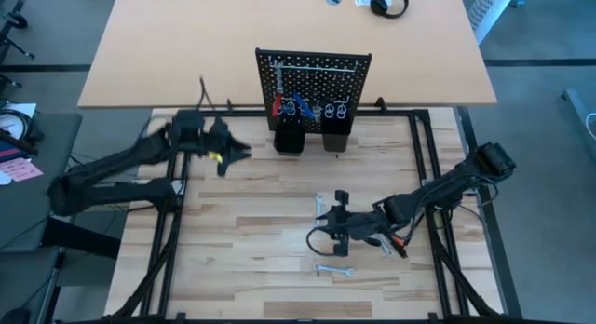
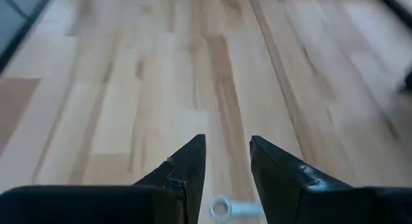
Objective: Hang tools onto peg board
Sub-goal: Hang the wrench on the pegboard
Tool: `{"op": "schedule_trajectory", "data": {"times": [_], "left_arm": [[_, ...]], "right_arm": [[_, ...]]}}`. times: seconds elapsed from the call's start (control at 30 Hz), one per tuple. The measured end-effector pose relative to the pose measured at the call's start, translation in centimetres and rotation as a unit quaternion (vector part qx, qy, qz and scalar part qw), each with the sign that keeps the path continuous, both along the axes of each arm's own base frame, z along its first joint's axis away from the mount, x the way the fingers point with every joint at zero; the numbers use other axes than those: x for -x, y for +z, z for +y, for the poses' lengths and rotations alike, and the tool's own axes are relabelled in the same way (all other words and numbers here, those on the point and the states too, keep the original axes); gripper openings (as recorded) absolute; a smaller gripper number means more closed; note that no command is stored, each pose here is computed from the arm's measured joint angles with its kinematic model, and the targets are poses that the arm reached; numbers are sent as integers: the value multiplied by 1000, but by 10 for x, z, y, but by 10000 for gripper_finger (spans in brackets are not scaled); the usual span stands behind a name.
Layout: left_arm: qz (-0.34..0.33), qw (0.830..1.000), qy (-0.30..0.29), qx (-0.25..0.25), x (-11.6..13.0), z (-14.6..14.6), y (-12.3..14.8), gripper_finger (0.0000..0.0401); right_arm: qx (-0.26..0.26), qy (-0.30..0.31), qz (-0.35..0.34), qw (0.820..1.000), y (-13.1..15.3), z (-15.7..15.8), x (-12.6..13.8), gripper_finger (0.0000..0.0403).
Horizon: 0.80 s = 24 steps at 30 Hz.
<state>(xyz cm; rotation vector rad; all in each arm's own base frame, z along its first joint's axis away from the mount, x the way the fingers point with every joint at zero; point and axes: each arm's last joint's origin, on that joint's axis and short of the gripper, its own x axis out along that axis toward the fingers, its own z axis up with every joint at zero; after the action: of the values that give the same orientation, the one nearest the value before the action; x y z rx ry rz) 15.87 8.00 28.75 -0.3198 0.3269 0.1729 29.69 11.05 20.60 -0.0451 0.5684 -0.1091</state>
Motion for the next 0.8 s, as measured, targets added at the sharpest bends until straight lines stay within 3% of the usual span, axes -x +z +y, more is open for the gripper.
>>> {"op": "schedule_trajectory", "data": {"times": [0.17, 0.33, 0.47, 0.67, 0.8], "left_arm": [[-43, 999, -5, -12, 6, -36, -45, 125], [-85, 996, -26, -16, 2, -65, -76, 125], [-95, 994, -27, -55, -4, -85, -92, 125], [-113, 988, -36, -101, -20, -107, -99, 125], [-143, 983, -37, -111, -32, -114, -102, 125]], "right_arm": [[-53, -66, 14, 996, -13, -19, 1, 137], [-100, -46, 23, 994, -12, -33, -5, 162], [-89, -12, 59, 994, 0, -33, -10, 185], [-75, -122, 84, 986, 33, -11, -22, 174], [-113, -190, 102, 970, 35, -7, -35, 162]]}}
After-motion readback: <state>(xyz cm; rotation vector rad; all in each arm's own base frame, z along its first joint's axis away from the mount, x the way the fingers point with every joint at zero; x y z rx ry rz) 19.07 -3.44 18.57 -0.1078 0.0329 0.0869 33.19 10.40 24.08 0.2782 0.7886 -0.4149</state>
